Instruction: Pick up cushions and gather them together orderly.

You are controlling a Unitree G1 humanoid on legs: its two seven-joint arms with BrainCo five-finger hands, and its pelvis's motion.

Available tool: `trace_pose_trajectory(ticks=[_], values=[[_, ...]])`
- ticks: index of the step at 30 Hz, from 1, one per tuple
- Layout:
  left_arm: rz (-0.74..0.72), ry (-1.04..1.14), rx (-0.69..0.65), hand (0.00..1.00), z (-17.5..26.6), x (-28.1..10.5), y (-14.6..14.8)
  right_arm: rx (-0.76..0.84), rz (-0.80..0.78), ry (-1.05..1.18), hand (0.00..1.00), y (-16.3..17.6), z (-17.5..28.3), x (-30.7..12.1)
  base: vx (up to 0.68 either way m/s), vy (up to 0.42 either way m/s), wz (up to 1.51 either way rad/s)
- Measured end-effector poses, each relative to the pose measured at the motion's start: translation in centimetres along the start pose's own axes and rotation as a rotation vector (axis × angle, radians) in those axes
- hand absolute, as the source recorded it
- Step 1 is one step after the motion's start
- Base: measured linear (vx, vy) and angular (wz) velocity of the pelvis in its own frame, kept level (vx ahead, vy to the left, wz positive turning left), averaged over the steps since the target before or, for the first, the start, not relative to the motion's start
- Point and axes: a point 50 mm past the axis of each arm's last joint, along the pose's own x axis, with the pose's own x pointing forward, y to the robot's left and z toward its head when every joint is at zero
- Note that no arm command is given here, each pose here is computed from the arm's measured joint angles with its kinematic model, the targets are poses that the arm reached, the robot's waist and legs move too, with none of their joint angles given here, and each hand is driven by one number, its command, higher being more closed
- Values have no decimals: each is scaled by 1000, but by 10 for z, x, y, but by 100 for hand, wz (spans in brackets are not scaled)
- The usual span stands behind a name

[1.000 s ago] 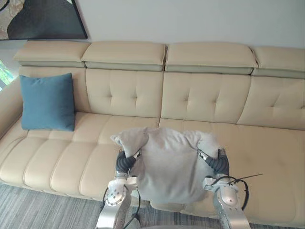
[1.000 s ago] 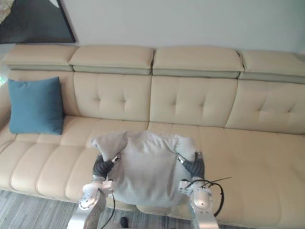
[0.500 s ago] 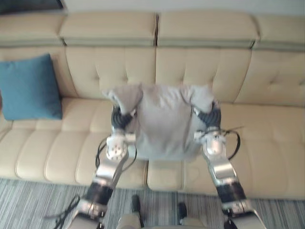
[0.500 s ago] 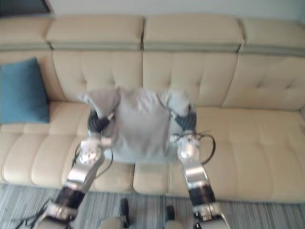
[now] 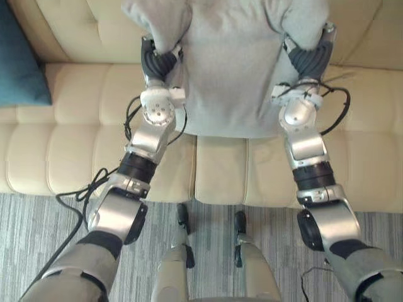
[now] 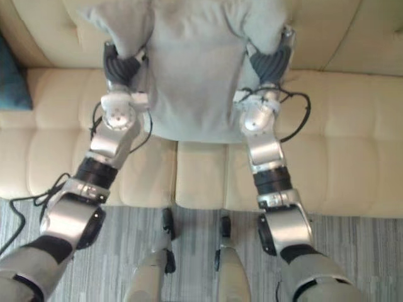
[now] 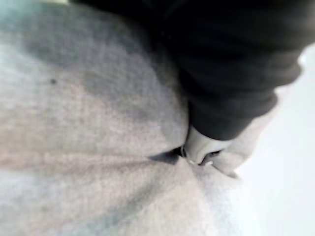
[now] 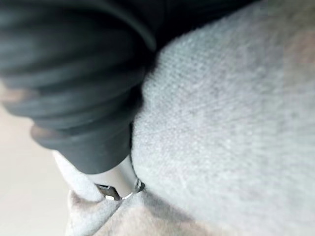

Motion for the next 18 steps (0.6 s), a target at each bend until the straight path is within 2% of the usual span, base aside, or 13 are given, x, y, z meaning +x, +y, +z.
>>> trace_pose_trajectory(ticks=[2,3,6,9,12,18], values=[[0,6,-4,100,1,3,-2,33,-9,16,100,0,2,4,27,-20,14],[-2,21,0,0,-1,4,-3,38,-13,40,0,-1,-2,5,44,-28,13],[16,62,-6,0,-8,6,-1,64,-33,102,0,-2,-9,11,42,-30,6],[17,48,-16,0,6,18,0,161,-77,118,0,-10,2,27,20,-31,5],[16,21,19,0,20,31,9,186,-106,123,0,-26,7,43,4,-18,3],[132,1,37,0,32,47,61,244,-216,168,0,-82,-1,64,0,0,0]])
